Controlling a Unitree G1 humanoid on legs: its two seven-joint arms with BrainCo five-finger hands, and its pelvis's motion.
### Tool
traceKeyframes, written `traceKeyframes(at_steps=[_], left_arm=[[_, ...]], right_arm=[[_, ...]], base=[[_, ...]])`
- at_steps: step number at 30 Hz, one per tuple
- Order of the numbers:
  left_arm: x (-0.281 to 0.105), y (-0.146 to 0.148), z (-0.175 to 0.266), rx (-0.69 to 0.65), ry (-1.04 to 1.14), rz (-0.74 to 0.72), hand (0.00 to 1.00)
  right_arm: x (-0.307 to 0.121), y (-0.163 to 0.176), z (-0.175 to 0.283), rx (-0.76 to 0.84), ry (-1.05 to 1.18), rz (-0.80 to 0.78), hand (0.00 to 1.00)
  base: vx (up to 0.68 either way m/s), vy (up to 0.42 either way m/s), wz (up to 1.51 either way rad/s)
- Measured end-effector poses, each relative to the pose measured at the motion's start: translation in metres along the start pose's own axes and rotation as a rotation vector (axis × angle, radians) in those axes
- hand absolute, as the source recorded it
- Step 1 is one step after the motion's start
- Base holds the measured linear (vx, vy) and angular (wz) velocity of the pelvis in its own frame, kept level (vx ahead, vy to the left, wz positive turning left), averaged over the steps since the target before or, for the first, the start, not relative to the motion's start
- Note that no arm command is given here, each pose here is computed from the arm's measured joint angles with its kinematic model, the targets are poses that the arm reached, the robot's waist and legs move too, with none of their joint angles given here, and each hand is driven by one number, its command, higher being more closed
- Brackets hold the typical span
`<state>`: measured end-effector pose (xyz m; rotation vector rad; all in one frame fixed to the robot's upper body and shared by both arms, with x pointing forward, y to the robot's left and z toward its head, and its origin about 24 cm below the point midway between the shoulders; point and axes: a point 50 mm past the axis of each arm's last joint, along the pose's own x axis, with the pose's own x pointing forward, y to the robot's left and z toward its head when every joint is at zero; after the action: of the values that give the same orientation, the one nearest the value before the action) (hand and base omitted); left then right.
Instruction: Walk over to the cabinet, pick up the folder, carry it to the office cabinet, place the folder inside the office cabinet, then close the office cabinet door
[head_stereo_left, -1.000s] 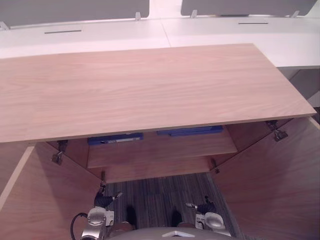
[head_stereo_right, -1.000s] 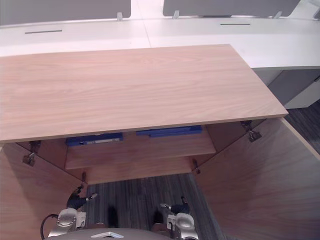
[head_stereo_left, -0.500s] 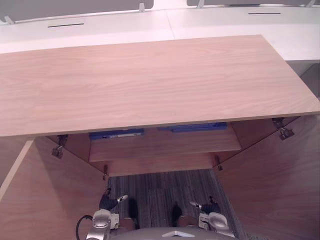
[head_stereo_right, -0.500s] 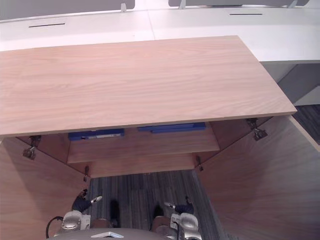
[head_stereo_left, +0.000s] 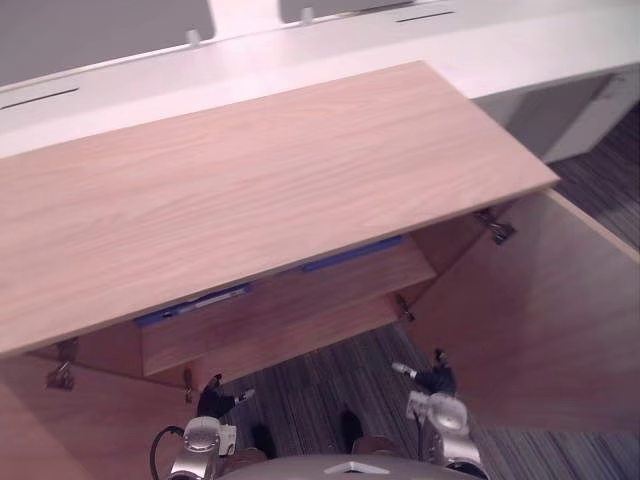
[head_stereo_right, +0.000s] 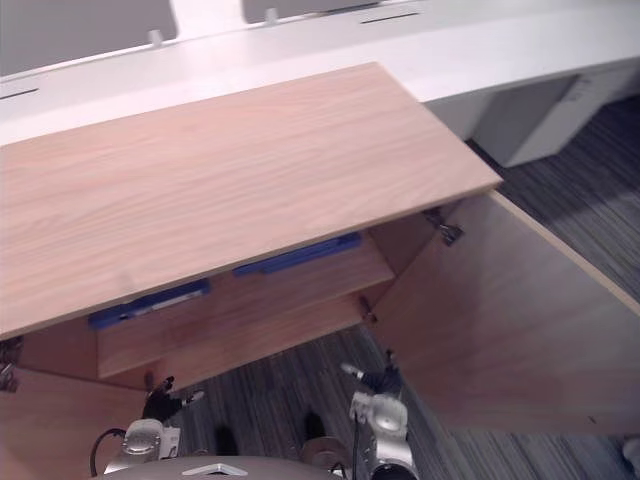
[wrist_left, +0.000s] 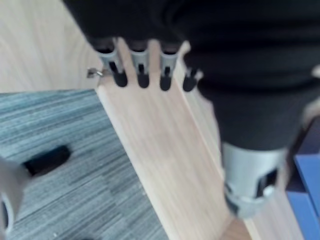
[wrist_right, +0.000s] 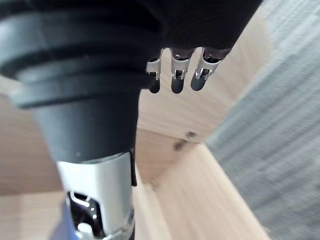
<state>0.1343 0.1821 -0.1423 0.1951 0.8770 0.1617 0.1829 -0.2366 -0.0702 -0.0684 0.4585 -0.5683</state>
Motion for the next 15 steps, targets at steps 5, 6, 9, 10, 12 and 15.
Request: traceKeyframes(at_steps=[5,6,9,10,12,15], left_arm=[[0.000,0.001,0.002,-0.002,-0.010,0.006,0.00],[0.000,0.000,0.002,-0.002,-0.010,0.005,0.00],[0.001,0.001,0.005,-0.004,-0.020,0.007,0.00],[0.001,0.001,0.005,-0.004,-0.020,0.007,0.00],[0.002,0.001,0.007,-0.005,-0.026,0.007,0.00],[0.002,0.005,0.006,-0.032,-0.018,0.027,0.00]], right_arm=[[0.004,-0.037,0.028,0.042,-0.134,-0.164,0.00],[0.003,-0.042,0.029,0.043,-0.138,-0.182,0.00],[0.003,-0.057,0.030,0.068,-0.143,-0.250,0.00],[0.003,-0.062,0.029,0.078,-0.139,-0.277,0.00],[0.001,-0.070,0.027,0.108,-0.128,-0.325,0.00],[0.001,-0.078,0.026,0.160,-0.121,-0.368,0.00]], base=[[-0.06,0.016,-0.52],[-0.06,0.014,-0.58],[-0.05,0.000,-0.46],[-0.02,-0.009,-0.18],[-0.03,-0.016,-0.12],[-0.03,-0.022,-0.19]])
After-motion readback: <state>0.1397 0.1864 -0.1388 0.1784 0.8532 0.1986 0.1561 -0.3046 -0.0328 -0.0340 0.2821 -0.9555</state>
